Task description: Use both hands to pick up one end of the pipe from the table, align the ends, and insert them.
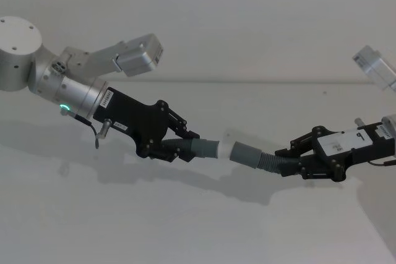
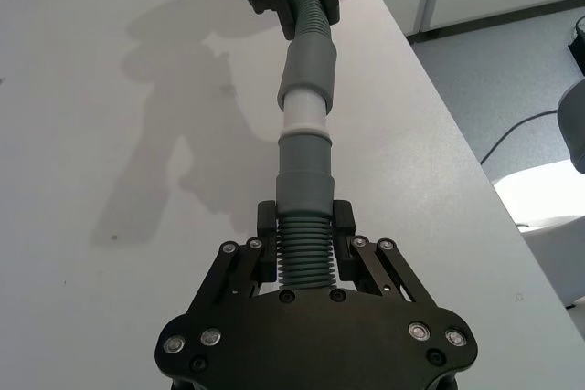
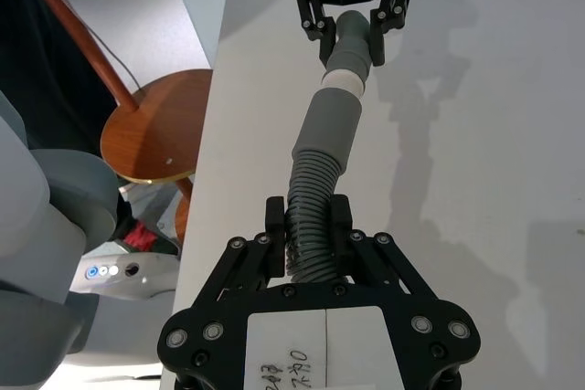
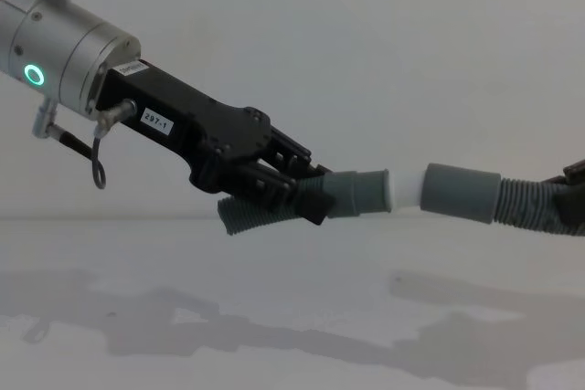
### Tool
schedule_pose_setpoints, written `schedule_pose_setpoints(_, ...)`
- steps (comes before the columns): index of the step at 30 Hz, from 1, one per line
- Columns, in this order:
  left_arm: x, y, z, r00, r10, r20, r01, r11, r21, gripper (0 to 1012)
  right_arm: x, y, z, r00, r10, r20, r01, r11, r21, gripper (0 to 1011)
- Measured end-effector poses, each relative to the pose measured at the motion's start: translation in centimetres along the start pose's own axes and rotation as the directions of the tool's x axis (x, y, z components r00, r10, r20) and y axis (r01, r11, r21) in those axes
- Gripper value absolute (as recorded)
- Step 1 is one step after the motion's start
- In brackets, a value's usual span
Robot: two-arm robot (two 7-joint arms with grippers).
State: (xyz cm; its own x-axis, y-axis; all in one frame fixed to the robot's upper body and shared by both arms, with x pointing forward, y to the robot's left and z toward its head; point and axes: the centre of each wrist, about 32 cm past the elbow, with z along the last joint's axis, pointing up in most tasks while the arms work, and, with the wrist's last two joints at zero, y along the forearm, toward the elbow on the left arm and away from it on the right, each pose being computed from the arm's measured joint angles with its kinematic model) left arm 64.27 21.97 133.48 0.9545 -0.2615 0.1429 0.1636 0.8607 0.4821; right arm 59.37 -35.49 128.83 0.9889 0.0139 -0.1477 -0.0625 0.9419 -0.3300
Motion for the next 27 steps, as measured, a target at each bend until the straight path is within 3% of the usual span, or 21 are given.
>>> schedule_pose_setpoints(27,0.01,-0.02,0.03,1.0,-0.002,0.001,0.002,1.0,0.0,342,0.01,0.0,0.04,1.0,0.001,0.0,-0.001,1.0,-0.002,274)
